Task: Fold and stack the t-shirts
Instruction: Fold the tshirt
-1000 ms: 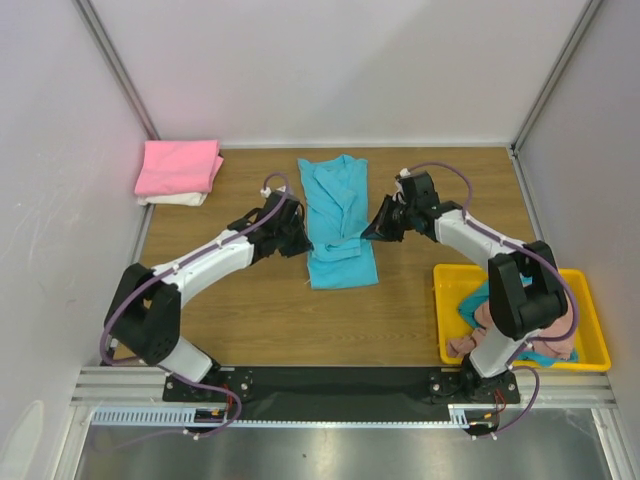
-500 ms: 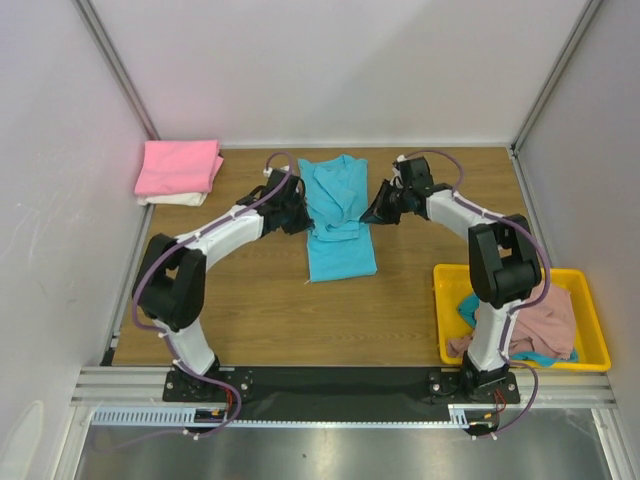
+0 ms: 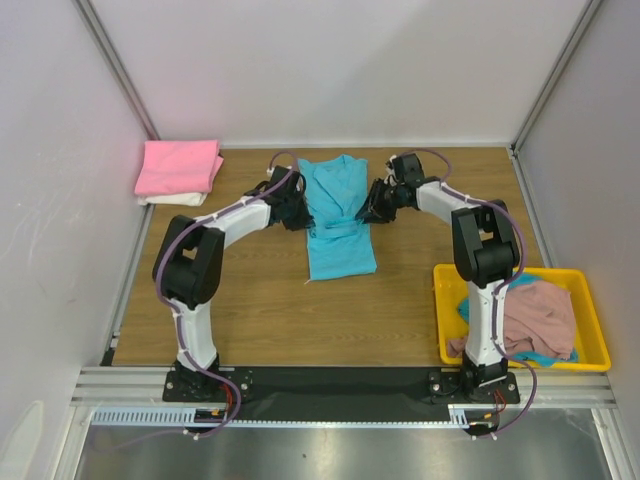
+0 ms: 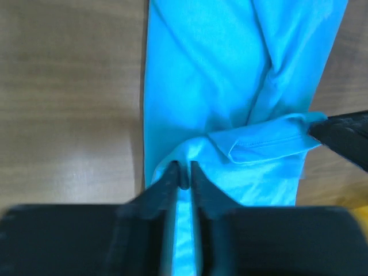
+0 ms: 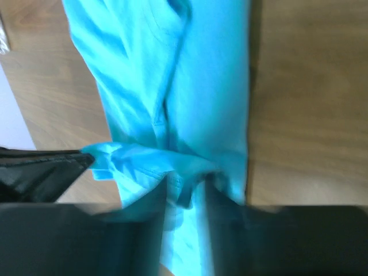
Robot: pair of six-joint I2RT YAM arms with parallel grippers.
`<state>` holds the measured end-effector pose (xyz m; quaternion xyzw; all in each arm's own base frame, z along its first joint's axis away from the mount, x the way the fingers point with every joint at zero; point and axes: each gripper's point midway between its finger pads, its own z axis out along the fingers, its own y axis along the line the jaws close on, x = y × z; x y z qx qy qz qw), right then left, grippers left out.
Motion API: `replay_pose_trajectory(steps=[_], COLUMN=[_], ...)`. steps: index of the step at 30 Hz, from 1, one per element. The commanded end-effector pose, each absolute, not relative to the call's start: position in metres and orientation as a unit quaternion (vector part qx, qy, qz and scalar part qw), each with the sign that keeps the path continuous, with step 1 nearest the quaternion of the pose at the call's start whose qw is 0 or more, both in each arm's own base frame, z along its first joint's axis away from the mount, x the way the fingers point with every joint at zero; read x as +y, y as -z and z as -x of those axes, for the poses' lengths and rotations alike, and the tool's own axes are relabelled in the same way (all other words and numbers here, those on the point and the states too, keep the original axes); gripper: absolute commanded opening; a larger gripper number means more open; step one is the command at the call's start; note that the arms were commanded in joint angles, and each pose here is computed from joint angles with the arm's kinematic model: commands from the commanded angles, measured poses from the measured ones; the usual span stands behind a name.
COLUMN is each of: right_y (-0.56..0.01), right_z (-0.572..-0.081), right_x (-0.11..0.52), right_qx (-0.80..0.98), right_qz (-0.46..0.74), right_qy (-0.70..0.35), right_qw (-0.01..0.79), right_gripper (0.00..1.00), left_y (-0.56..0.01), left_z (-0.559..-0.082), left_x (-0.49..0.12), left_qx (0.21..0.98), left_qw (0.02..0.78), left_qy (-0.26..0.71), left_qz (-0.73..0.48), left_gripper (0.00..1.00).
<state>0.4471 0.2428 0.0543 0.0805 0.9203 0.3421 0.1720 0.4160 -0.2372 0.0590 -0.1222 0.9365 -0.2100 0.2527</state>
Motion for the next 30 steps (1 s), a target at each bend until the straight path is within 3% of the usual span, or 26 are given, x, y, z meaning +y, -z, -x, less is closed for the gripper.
replay_pose_trajectory(steps=[1,2,3,6,9,15,21,24,25,30], right_y=[-0.078,-0.077,-0.081,-0.104,-0.129,-0.141,-0.153,-0.151,-0.146,-0.142], right_z=[-0.469,-0.471,-0.473,-0.482,-0.487,-0.466,-0.45,-0.443,-0.439,-0.454], right_x=[0.248,0.247,0.246,0.243,0.24,0.237,0.241,0.255,0.259,0.278], right_qx=[0.912,0.912,0.912,0.903,0.894,0.893,0.878,0.863,0.86,0.842], right_qz=[-0.047,-0.048,-0.047,-0.045,-0.046,-0.054,-0.042,-0.018,-0.016,-0.008], right_qy=[-0.354,-0.354,-0.354,-0.364,-0.373,-0.373,-0.389,-0.419,-0.431,-0.458], right_qw=[0.201,0.2,0.203,0.222,0.244,0.246,0.277,0.28,0.273,0.285], right_gripper=[0.45,0.5,0.53,0.64,0.71,0.74,0.68,0.61,0.53,0.35], left_y=[-0.078,-0.083,-0.087,-0.111,-0.139,-0.182,-0.18,-0.17,-0.167,-0.158], left_z=[-0.446,-0.45,-0.454,-0.466,-0.477,-0.465,-0.426,-0.418,-0.417,-0.424], left_x=[-0.238,-0.239,-0.237,-0.237,-0.231,-0.229,-0.248,-0.257,-0.259,-0.273], left_qx=[0.926,0.923,0.922,0.913,0.904,0.887,0.865,0.858,0.856,0.832], left_qw=[0.284,0.291,0.297,0.324,0.352,0.38,0.381,0.379,0.376,0.379], left_qy=[0.225,0.228,0.229,0.235,0.231,0.255,0.323,0.345,0.352,0.4], left_qz=[0.108,0.105,0.098,0.079,0.067,0.058,0.038,0.032,0.034,0.056], left_gripper=[0.23,0.32,0.48,0.68,0.75,0.81,0.79,0.77,0.75,0.6])
